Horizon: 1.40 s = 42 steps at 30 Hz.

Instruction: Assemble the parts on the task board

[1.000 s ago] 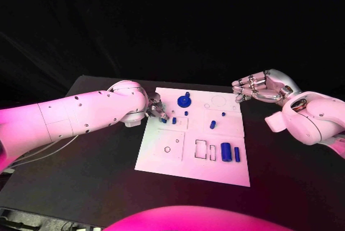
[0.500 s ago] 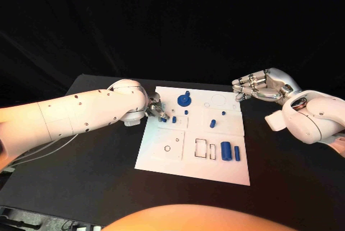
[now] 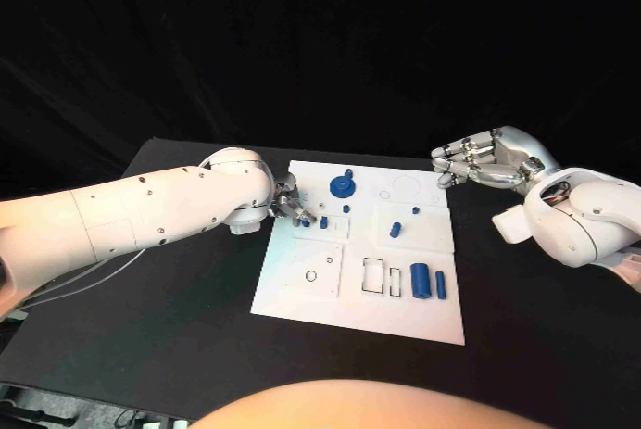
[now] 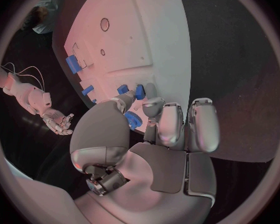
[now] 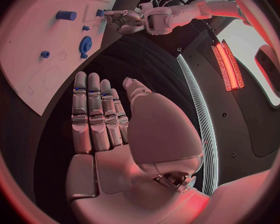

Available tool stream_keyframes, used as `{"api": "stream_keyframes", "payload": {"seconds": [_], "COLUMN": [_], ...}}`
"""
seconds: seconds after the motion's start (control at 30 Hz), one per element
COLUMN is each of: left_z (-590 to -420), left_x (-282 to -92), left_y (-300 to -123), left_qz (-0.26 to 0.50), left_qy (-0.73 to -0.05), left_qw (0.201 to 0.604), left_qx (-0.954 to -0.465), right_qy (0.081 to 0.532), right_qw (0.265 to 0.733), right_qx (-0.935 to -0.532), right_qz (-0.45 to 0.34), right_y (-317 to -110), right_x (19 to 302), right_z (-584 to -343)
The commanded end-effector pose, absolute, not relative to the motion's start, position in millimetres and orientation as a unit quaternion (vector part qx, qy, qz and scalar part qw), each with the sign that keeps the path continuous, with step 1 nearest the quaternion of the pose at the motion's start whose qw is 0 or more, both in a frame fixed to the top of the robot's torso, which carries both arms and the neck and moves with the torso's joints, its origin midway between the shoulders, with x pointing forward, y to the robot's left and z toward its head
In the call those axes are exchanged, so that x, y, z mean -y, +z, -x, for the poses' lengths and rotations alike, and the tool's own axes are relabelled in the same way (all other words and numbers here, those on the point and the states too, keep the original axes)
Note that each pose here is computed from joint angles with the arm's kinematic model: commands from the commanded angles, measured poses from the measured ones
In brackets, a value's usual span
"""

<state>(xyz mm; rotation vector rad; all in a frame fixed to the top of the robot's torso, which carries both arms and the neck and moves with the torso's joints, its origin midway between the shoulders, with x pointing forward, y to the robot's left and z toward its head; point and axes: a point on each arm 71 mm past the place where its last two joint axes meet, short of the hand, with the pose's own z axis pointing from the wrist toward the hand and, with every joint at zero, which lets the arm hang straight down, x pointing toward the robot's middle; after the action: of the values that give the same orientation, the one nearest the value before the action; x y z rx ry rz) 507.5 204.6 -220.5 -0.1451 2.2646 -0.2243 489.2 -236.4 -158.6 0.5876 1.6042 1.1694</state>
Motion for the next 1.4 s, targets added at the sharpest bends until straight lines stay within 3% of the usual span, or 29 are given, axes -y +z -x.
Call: {"api": "stream_keyframes", "payload": {"seconds": [0.03,1.4], "left_z": [-506.4,-504.8], "left_x": [-202.6,-202.7], "left_y": [-221.6,-218.9], "left_qz": [0.058,0.076], "left_qy": [-0.093,-0.111], "left_qw": [0.412,0.420], "left_qx": [-0.904,-0.898], "right_qy": [0.487,0.487], "right_qw": [0.508,0.507], "right_qx": [-0.668,-0.668], "right_qz": [-0.242,-0.242], "right_y": [-158.8,-159.7], "right_x": [235.7,234.9], "right_z": [-489.3,-490.1]}}
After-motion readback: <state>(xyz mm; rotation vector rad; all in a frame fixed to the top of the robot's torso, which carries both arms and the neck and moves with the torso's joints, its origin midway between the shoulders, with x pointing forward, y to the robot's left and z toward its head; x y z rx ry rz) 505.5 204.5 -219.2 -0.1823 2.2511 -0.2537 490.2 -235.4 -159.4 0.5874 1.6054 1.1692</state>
